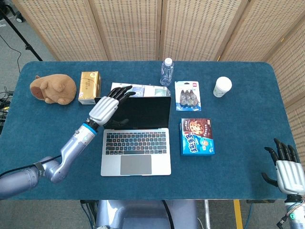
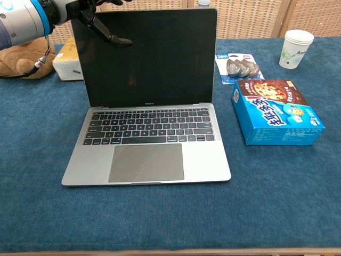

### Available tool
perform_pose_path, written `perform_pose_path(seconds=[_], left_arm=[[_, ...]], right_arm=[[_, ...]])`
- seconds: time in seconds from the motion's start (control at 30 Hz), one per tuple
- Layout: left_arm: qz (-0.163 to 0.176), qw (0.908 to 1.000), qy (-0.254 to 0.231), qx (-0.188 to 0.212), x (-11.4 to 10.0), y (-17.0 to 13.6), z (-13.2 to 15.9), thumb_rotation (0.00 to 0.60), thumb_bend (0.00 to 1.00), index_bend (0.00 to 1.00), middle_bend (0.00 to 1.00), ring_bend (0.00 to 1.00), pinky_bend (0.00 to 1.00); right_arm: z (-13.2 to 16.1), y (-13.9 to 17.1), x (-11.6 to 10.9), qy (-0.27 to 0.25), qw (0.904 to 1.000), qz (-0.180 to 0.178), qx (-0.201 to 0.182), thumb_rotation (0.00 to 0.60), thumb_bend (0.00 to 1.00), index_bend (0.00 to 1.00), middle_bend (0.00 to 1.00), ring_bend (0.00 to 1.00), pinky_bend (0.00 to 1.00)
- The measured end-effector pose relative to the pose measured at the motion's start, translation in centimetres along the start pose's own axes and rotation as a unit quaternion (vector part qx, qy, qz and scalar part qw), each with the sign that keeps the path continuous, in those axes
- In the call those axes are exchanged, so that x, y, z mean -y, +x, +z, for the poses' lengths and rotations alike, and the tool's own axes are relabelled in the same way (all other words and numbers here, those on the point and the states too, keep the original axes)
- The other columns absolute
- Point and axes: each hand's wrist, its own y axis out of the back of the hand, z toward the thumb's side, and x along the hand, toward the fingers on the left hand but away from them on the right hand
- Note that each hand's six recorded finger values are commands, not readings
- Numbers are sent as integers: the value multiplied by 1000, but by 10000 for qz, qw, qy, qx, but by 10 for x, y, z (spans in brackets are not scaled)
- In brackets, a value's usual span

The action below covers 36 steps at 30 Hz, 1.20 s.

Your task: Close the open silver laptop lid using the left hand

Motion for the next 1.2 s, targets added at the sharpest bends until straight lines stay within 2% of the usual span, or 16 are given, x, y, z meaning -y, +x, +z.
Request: perform_pose_path(seconds=[0.23,1.2], left_arm=[[-67,9999,-84,-78,2,0,-1,600,251,199,0,84,84],[-152,9992,-353,-129,4,-5,12,600,251,225,31,130,139]], right_arm=[[-2,1,-1,5,10000,-6,33,600,240,198,0,0,0],[-7,3,0,31,9999,45,135,600,240,208,0,0,0]])
